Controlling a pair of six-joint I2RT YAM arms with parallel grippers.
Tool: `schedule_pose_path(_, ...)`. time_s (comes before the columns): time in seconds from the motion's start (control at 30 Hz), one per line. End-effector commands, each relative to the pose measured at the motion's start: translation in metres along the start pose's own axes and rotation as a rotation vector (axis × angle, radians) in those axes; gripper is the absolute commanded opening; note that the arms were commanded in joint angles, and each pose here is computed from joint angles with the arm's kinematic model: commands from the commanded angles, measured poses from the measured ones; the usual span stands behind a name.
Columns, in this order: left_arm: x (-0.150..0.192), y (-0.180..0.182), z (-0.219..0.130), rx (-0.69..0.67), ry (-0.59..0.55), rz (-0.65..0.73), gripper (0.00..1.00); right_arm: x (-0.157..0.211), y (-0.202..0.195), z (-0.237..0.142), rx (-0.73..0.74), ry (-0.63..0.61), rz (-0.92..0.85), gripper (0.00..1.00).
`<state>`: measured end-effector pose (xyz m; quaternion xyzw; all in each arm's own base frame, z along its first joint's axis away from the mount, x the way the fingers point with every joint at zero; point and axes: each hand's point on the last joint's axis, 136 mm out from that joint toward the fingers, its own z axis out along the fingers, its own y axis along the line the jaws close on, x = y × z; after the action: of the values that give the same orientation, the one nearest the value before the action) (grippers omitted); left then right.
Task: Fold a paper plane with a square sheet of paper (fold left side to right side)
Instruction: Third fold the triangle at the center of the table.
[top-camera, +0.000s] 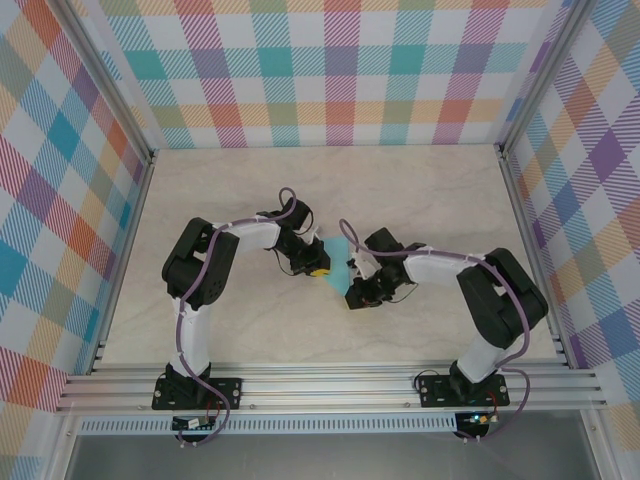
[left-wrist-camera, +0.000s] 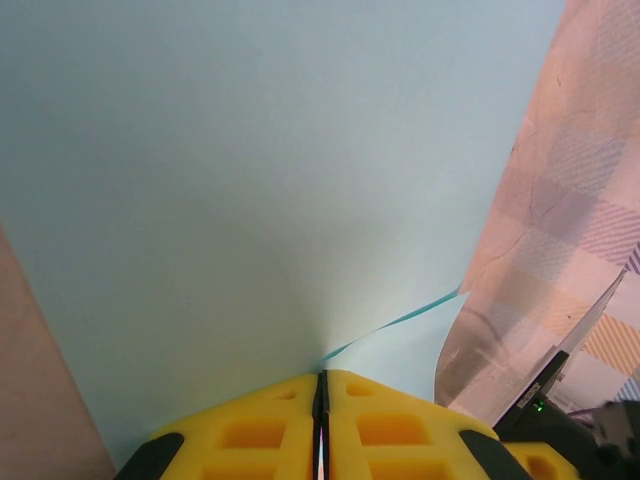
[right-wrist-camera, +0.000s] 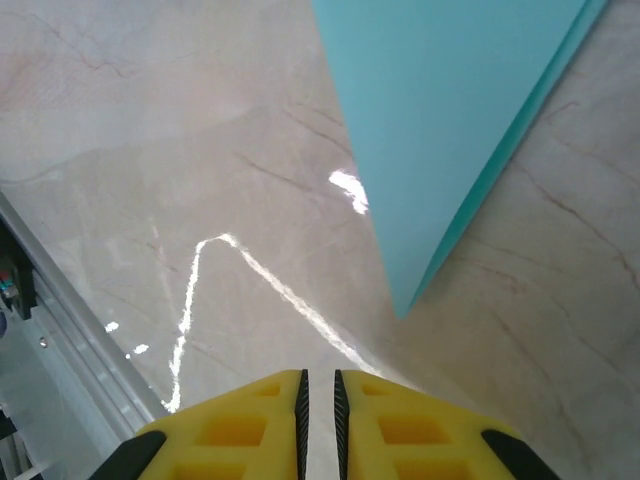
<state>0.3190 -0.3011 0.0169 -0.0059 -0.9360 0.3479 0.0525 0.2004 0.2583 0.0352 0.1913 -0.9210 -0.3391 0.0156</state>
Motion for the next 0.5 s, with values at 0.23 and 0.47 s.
schedule_pose_path(0.23,0.007,0.047,0.02,-0.162,0.024,-0.056,0.1,-0.047,0.011,0.002,-0.021,-0.058,0.018,0.0)
schedule_pose_path(0.47,0.005,0.043,0.019,-0.153,0.021,-0.05,0.1,-0.037,-0.015,0.022,0.039,0.015,0.079,0.0)
